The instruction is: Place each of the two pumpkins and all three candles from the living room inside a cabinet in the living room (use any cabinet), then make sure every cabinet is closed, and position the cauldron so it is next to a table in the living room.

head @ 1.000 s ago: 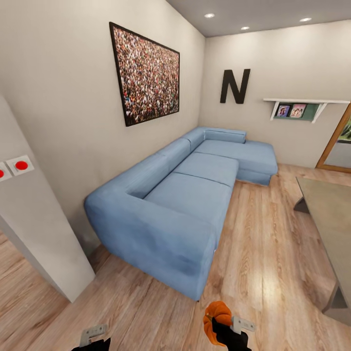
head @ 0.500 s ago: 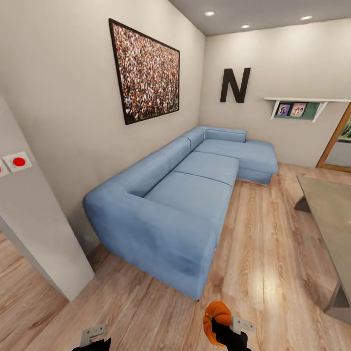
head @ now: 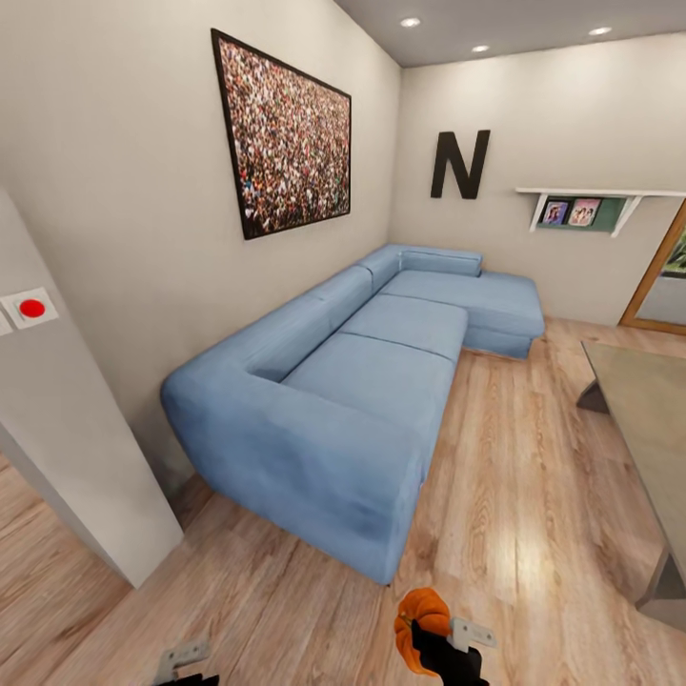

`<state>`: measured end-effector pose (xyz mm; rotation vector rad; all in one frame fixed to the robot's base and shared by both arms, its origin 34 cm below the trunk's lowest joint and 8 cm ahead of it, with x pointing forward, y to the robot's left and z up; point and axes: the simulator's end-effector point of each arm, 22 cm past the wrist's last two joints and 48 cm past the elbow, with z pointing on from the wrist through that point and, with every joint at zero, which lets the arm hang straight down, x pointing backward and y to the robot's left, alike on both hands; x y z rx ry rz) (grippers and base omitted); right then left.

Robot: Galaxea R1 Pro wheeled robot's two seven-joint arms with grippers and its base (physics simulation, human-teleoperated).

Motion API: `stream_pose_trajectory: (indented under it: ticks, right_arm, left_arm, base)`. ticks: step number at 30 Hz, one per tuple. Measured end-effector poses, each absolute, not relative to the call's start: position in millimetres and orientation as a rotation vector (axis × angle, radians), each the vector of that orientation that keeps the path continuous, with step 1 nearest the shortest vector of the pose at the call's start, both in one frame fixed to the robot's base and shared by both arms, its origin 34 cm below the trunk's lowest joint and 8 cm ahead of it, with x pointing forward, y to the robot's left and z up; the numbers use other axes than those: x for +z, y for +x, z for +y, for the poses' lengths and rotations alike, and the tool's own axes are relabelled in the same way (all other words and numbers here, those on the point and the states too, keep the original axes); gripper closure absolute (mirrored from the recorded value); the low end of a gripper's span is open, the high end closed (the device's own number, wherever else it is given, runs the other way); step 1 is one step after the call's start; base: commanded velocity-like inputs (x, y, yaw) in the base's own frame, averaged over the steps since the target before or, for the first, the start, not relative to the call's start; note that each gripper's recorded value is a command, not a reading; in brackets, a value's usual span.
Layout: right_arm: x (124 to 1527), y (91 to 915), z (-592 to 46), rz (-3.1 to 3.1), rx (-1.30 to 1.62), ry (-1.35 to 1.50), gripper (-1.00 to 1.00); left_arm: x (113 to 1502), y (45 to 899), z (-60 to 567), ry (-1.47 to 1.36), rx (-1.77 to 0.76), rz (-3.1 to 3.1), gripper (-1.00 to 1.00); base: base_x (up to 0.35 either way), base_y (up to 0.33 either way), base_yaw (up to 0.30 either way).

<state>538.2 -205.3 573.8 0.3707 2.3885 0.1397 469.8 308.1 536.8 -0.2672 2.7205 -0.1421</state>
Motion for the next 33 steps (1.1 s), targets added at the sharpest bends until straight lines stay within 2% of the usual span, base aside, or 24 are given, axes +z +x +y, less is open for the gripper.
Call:
stream_pose_trajectory:
  ticks: [8,14,21,27,33]
  right_arm:
    - [561,538,-205,2.393,0.143,0.381,1.0]
    - [552,538,-204,2.393,0.145,0.385,1.0]
    - [540,538,-204,2.394,0.146,0.386,1.0]
    - [504,500,-190,2.612,0.183,0.363,1.0]
    - [492,495,-188,2.641,0.194,0.357,1.0]
  left_arm:
    - [527,460,304,-0.247,-0.299,2.772,-1.0]
    - [519,462,307,-0.257,-0.309,2.768,-1.0]
    - [515,468,348,-0.317,-0.252,2.745,-1.0]
    - [506,468,353,-0.327,-0.247,2.741,-1.0]
    - [493,462,347,-0.337,-0.265,2.768,-1.0]
  base:
    - [0.0,0.0,0.0]
    - [0.0,0.0,0.0]
    - [0.0,0.0,0.0]
    - [0.0,0.0,0.0]
    - [0.0,0.0,0.0]
